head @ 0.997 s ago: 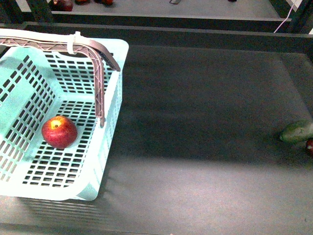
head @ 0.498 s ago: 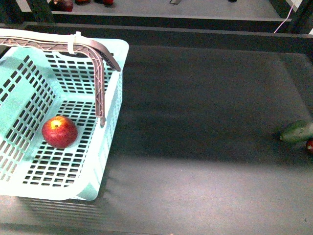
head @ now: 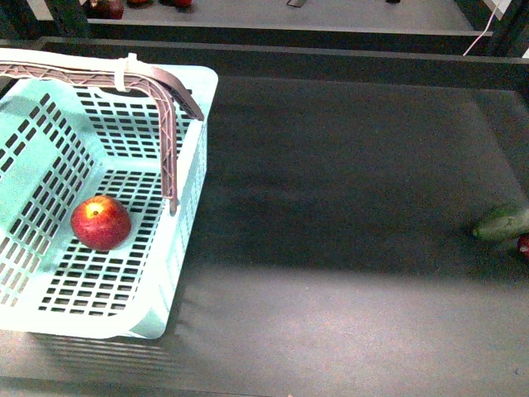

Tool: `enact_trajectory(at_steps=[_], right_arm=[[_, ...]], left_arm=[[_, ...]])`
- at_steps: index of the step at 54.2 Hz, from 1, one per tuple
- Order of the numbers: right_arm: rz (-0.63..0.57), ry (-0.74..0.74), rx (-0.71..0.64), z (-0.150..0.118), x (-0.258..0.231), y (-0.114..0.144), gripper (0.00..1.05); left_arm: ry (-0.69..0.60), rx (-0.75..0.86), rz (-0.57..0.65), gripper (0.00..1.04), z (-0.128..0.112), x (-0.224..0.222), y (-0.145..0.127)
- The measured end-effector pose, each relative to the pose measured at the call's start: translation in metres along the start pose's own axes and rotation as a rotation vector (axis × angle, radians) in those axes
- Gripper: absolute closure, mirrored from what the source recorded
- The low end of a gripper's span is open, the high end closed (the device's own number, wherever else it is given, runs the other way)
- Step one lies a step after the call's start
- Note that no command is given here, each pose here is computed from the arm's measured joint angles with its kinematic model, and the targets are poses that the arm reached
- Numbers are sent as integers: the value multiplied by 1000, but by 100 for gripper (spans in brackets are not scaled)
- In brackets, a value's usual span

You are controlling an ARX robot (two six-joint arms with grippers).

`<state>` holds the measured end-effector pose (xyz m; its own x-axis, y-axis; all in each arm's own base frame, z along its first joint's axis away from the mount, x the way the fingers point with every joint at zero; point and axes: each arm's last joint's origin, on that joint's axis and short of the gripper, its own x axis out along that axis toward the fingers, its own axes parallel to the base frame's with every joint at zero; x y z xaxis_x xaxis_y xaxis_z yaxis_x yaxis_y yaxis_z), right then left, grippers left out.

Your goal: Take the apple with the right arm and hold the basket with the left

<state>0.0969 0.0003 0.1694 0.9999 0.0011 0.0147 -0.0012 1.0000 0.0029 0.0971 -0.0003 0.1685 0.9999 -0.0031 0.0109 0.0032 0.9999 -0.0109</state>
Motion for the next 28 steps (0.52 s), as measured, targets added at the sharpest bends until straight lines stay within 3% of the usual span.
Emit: enact_trajectory(at_steps=[3, 7, 24, 28], right_arm=[[0, 0, 0, 0, 0, 0, 9], [0, 0, 0, 0, 0, 0, 9], [0, 0, 0, 0, 0, 0, 9], [0, 0, 0, 0, 0, 0, 9]], left_arm=[[0, 0, 0, 86, 0, 0, 0], [0, 0, 0, 66, 0, 0, 0], [0, 0, 0, 13, 0, 0, 0], [0, 2, 0, 6, 0, 0, 0]])
